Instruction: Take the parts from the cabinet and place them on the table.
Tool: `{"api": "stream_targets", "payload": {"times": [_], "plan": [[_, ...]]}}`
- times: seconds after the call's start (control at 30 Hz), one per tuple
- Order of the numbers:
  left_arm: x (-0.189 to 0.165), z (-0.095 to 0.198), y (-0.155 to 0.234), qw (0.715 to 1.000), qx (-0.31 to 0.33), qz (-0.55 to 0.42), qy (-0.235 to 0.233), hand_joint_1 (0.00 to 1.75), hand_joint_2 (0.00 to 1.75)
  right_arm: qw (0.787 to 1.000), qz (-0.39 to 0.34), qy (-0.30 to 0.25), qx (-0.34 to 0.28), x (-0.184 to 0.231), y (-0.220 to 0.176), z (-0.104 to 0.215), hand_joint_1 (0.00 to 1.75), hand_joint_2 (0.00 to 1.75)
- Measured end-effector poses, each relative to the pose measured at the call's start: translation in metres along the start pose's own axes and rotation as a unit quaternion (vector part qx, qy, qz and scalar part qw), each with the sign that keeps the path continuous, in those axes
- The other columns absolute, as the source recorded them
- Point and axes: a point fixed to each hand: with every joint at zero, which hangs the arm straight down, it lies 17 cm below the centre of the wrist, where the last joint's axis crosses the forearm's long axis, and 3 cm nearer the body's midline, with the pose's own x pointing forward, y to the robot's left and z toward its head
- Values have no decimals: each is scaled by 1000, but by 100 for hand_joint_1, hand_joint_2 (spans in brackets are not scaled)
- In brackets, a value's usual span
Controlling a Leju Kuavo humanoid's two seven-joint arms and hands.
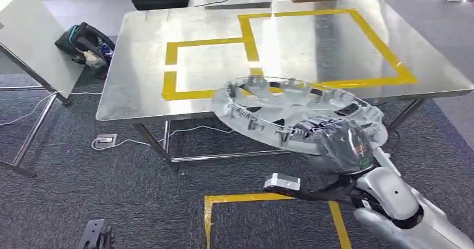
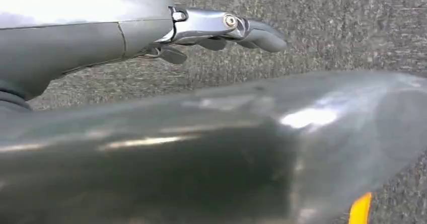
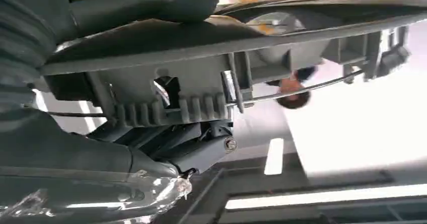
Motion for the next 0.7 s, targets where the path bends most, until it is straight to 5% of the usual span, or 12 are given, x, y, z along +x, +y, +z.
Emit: {"api": "stream_targets", "payload": {"times": [0.33, 0.7], "plan": [[-17, 11, 5, 1000, 16, -2, 12, 0, 0, 995, 46, 93, 9, -53, -13, 61, 175, 175], [-15, 13, 4, 1000, 14, 2, 10, 0, 0, 993, 52, 110, 7, -61, -23, 74, 175, 175]]}}
